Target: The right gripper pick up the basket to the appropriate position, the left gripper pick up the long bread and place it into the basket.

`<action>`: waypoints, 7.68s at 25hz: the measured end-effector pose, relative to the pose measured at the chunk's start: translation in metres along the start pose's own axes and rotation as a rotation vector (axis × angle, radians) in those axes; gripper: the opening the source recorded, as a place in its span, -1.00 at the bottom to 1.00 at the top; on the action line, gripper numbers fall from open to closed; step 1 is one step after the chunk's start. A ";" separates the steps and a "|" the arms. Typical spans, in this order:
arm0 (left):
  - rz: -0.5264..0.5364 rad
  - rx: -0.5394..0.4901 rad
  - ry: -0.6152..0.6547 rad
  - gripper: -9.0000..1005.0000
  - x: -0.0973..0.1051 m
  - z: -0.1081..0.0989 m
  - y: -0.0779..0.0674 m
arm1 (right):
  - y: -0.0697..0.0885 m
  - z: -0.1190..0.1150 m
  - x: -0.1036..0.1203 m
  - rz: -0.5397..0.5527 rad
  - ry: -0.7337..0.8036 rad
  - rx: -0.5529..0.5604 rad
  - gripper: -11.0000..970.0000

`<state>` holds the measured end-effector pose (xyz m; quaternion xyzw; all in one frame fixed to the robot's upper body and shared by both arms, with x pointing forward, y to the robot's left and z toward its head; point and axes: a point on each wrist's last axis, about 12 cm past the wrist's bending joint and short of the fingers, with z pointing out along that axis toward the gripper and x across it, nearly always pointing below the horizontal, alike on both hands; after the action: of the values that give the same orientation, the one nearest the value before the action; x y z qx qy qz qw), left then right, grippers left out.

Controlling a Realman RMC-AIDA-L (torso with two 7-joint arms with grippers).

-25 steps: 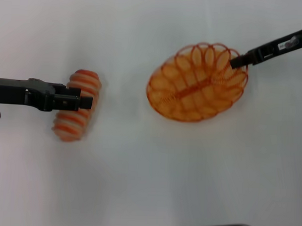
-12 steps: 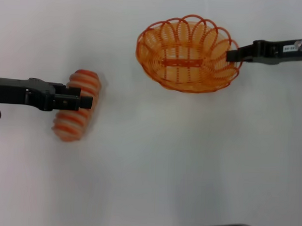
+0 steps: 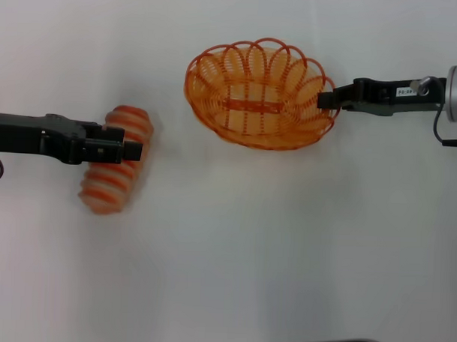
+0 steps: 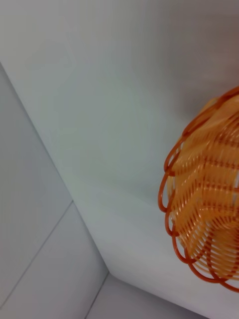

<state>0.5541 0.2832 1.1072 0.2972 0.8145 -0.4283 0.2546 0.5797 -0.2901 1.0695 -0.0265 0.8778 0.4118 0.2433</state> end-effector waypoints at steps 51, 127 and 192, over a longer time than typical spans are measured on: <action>-0.109 -0.105 -0.014 0.13 -0.016 -0.007 0.010 | 0.032 -0.041 -0.010 -0.707 0.063 -0.243 0.18; -0.129 -0.457 0.317 -0.62 -0.072 0.024 0.009 | 0.028 -0.036 -0.029 -0.788 0.013 -0.131 0.18; 0.234 -0.045 -0.306 -0.01 -0.048 0.067 -0.011 | 0.014 -0.042 0.000 -0.675 -0.066 -0.156 0.18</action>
<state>0.5903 0.2085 1.1122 0.3154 0.7357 -0.4178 0.4299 0.5592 -0.3119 1.1029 -0.3205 0.7771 0.3746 0.3912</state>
